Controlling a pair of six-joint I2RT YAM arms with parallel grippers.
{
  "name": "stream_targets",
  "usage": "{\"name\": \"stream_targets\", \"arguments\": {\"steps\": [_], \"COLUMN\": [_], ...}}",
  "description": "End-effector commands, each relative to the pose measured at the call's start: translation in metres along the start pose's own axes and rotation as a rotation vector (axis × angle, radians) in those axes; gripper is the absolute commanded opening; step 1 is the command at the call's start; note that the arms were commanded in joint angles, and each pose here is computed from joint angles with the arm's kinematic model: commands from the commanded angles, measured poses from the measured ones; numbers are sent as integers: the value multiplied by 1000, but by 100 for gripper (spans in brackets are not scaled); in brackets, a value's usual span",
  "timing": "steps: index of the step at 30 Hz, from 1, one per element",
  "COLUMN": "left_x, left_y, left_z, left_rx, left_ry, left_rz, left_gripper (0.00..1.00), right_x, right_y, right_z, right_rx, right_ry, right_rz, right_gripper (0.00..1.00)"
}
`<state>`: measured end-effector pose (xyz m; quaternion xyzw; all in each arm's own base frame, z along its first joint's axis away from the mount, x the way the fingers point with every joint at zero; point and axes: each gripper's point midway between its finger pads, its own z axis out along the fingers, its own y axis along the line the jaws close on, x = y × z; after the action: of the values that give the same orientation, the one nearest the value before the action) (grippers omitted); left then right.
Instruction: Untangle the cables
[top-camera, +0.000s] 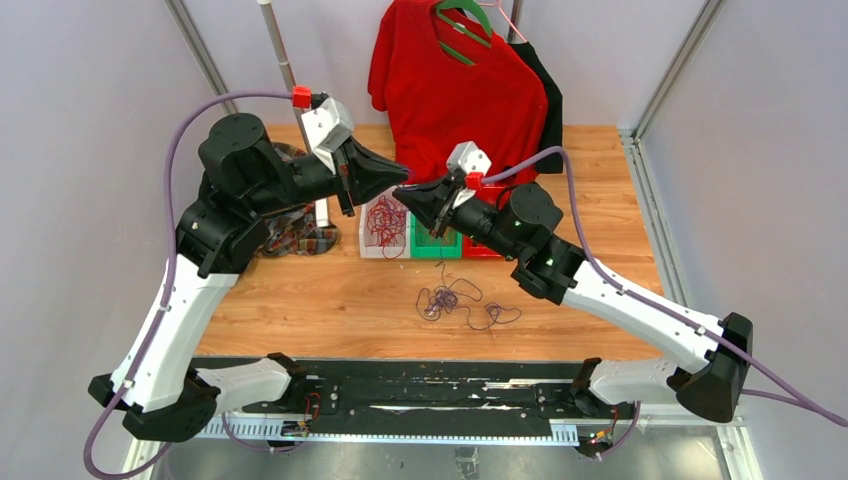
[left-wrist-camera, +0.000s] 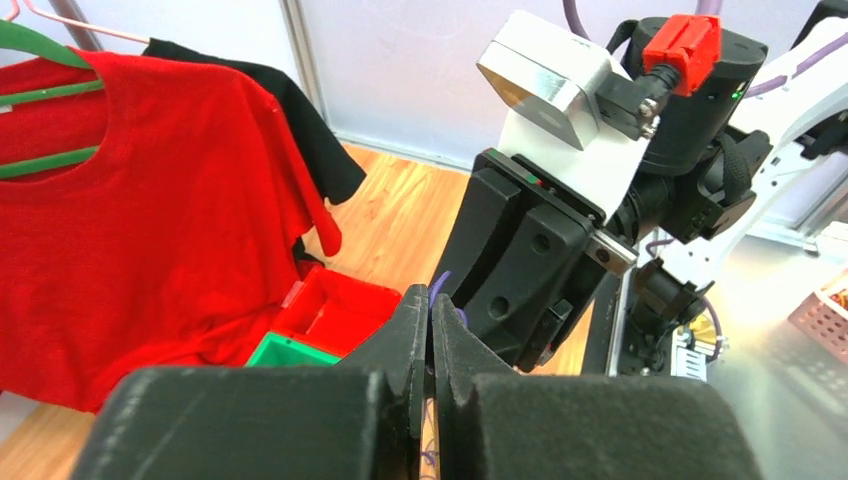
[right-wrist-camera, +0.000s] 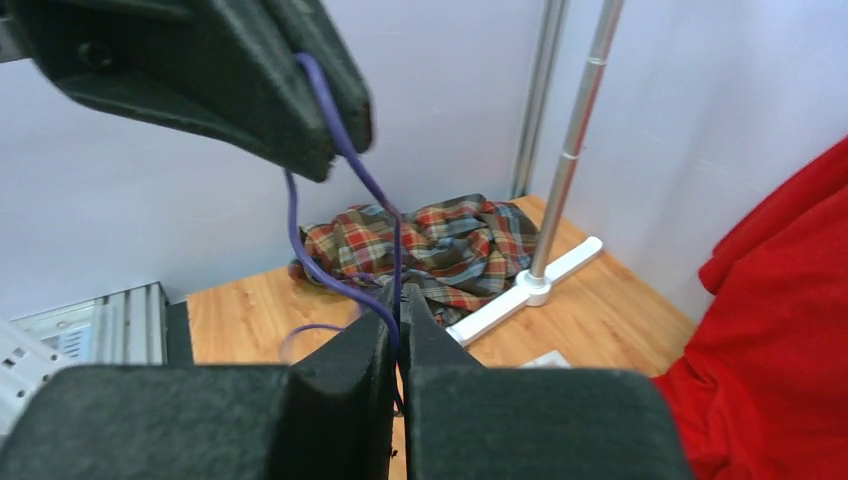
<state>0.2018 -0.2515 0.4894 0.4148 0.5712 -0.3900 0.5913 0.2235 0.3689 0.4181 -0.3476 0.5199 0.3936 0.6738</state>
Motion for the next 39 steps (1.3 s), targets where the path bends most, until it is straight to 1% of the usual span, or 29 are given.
{"name": "stream_targets", "arguments": {"steps": [1, 2, 3, 5, 6, 7, 8, 9, 10, 11, 13, 15, 17, 21, 27, 33, 37, 39], "left_x": [-19, -20, -22, -24, -23, -20, -14, -5, 8, 22, 47, 66, 81, 100, 109, 132, 144, 145], "left_y": [-3, 0, 4, 17, 26, 31, 35, 38, 42, 43, 46, 46, 44, 41, 40, 42, 48, 51], "left_z": [-3, -3, -4, -7, -9, -11, -13, -16, -18, -20, -25, -31, -37, -46, -55, -59, -61, -61], "left_rx": [-9, -23, -42, -116, -159, -186, -203, -217, -231, -229, -233, -231, -229, -230, -234, -227, -227, -232], "left_ry": [-36, -32, -30, -20, -9, 7, 33, 68, 119, 174, 274, 338, 374, 407, 421, 464, 483, 491], "left_rz": [-13, -1, 23, 65, 93, 122, 149, 166, 176, 180, 172, 167, 160, 155, 162, 160, 101, 100], "left_gripper": [12, 25, 34, 66, 80, 90, 96, 99, 100, 98, 98, 98, 98, 98, 98, 98, 98, 98], "right_x": [-32, -36, -39, -43, -47, -48, -49, -48, -48, -46, -44, -42, -38, -27, 0, 29, 56, 72], "right_y": [-31, -40, -54, -80, -93, -108, -122, -135, -147, -159, -179, -197, -215, -247, -276, -291, -294, -293], "right_z": [-6, -10, -15, -26, -31, -37, -42, -46, -49, -51, -55, -58, -62, -65, -62, -56, -52, -52], "right_rx": [97, 118, 160, 240, 280, 328, 370, 404, 435, 459, 487, 507, 542, 595, 624, 631, 626, 612], "right_ry": [-63, -67, -64, -50, -49, -44, -38, -32, -29, -21, -20, -32, -41, -39, -15, 22, 47, 72], "right_rz": [13, 10, 3, -7, -13, -21, -30, -40, -49, -52, -43, -31, -36, -59, -34, 7, 45, 59], "right_gripper": [0, 1, 0, 1, 1, 1, 0, 0, 1, 1, 1, 1, 1, 1, 0, 1, 0, 1]}}
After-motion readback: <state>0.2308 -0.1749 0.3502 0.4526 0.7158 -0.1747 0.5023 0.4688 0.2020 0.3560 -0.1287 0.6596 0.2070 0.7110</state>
